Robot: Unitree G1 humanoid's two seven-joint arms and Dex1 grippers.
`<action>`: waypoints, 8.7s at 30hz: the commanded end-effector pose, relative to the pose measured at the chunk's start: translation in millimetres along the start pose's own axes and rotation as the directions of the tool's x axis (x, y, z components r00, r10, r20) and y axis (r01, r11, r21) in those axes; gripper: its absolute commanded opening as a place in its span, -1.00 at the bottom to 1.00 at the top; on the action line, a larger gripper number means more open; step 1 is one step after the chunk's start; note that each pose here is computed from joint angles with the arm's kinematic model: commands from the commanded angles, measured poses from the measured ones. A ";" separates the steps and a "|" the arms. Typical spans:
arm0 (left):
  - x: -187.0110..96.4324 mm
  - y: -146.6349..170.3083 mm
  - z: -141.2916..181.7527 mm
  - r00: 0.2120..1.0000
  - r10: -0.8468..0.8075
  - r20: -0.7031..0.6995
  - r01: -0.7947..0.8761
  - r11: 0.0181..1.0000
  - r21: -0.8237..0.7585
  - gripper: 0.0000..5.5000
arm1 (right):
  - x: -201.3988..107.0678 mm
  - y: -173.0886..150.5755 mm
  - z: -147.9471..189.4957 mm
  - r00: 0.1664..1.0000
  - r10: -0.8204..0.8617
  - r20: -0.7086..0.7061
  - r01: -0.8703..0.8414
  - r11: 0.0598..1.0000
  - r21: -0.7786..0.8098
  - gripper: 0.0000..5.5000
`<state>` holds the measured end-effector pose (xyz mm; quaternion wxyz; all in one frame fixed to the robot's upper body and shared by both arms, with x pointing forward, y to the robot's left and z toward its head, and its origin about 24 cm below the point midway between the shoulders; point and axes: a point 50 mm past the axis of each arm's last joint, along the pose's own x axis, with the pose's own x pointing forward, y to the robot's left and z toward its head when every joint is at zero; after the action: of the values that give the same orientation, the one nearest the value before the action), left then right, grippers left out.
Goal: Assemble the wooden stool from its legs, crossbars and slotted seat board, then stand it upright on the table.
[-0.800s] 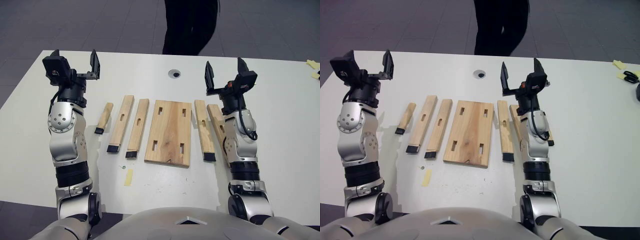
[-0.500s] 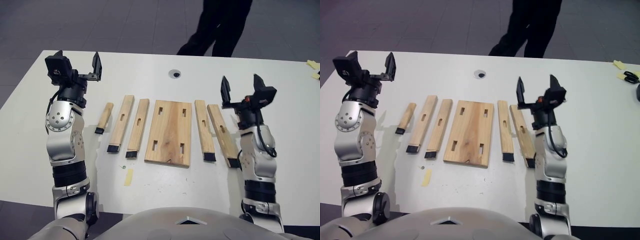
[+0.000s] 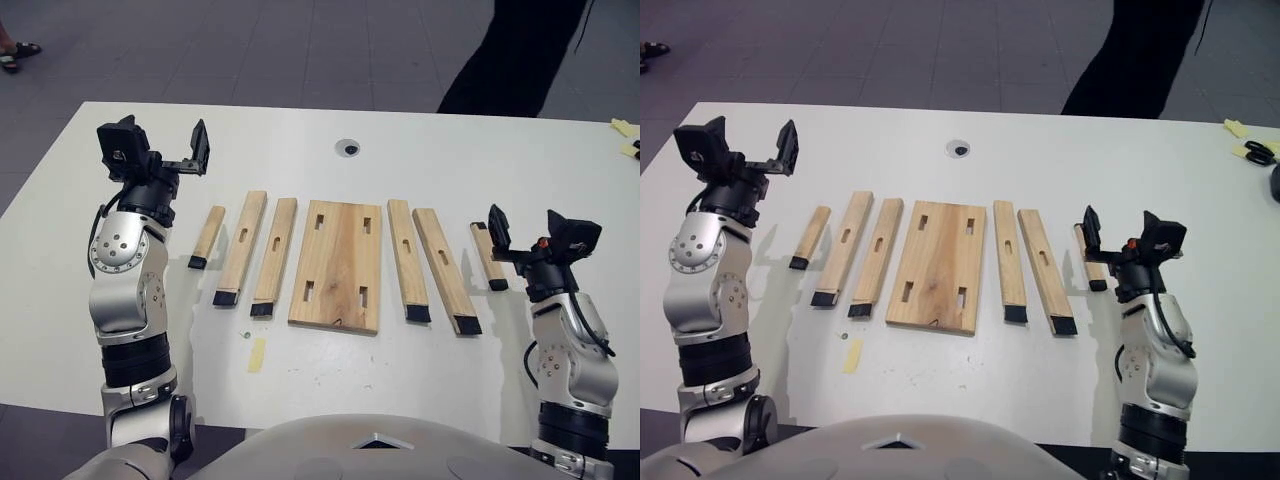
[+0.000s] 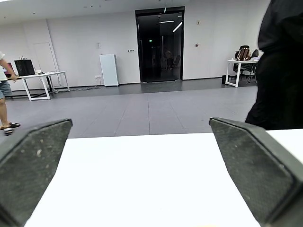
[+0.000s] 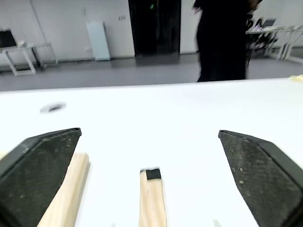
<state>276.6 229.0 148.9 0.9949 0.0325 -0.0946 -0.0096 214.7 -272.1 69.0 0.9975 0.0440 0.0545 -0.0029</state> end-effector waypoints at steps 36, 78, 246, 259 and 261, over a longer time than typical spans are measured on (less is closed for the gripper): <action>-13.7 -2.6 -3.6 0.999 0.037 -0.029 -0.037 0.999 0.005 0.96 | 18.9 9.5 -35.2 0.877 0.037 -0.478 -0.141 0.973 -0.183 -0.53; -14.1 -77.5 34.4 0.794 -0.594 0.126 0.462 0.457 -0.760 0.96 | 36.3 140.1 41.4 0.771 0.575 0.276 -0.459 0.800 -0.386 -0.53; -36.6 -61.7 -26.0 0.975 -0.102 -0.199 0.018 0.923 -0.383 -0.85 | 26.4 125.0 17.7 0.908 0.356 0.222 -0.285 0.911 -0.297 0.96; -42.6 -64.6 -32.6 0.963 -0.111 -0.244 -0.011 0.893 -0.450 -0.85 | 25.9 124.9 16.4 0.909 0.357 0.215 -0.286 0.910 -0.300 0.96; -43.4 -64.9 -35.0 0.962 -0.111 -0.251 -0.016 0.891 -0.453 -0.85 | 25.9 124.6 16.1 0.909 0.357 0.214 -0.286 0.910 -0.300 0.96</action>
<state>241.0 167.3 106.3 0.9798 -0.1888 0.0365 -0.0542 243.8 -149.4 95.1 0.9789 -0.0784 -0.0948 0.1630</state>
